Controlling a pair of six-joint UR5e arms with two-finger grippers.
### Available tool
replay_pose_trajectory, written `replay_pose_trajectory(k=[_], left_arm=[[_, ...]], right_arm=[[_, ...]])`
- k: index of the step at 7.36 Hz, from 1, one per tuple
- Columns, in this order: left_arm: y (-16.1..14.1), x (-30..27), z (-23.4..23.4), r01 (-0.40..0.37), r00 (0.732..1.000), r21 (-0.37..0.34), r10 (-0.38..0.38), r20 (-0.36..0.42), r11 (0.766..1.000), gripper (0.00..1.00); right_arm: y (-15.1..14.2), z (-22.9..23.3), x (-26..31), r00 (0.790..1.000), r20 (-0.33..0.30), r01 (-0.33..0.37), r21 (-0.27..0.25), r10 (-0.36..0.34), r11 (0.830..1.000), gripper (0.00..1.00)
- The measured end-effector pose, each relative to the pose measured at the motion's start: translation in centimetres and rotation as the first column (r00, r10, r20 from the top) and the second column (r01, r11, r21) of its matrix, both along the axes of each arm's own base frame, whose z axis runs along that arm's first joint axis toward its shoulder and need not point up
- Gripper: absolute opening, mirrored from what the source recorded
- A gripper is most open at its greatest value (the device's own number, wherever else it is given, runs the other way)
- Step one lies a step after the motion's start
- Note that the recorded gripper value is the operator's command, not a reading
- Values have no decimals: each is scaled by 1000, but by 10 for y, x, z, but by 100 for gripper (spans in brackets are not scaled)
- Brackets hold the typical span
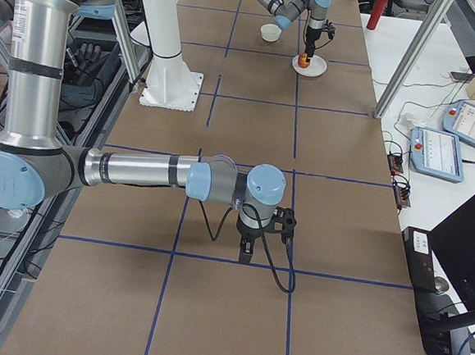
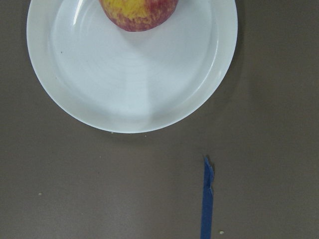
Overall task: Move apple from plate to bowl
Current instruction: 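Move the left gripper over the red-yellow apple on the white plate, then lower the left gripper and close it around the apple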
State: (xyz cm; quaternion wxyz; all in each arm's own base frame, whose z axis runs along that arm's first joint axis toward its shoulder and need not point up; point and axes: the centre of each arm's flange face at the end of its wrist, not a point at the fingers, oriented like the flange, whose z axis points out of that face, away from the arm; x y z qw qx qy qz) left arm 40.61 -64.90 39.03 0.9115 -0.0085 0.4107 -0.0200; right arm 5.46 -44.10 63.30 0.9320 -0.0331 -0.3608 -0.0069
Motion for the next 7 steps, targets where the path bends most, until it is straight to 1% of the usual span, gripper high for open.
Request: replay_pose_trajectory(k=[3, 4, 5, 6, 7], left_arm=[[6, 11, 9, -13, 1000, 6, 13, 1, 1000, 100], [6, 12, 12, -14, 1000, 11, 14, -2, 1000, 92], [6, 13, 14, -15, 1000, 12, 15, -3, 1000, 75], [6, 13, 15, -15, 1000, 13, 15, -3, 1000, 51], [6, 13, 15, -15, 1000, 14, 15, -3, 1000, 18]], right_arm=[[0, 0, 0, 1000, 0, 0, 0, 0, 1000, 100], [0, 0, 0, 1000, 0, 0, 0, 0, 1000, 100], [0, 0, 0, 1000, 0, 0, 0, 0, 1000, 100], [0, 0, 0, 1000, 0, 0, 0, 0, 1000, 100], [0, 0, 0, 1000, 0, 0, 0, 0, 1000, 100]])
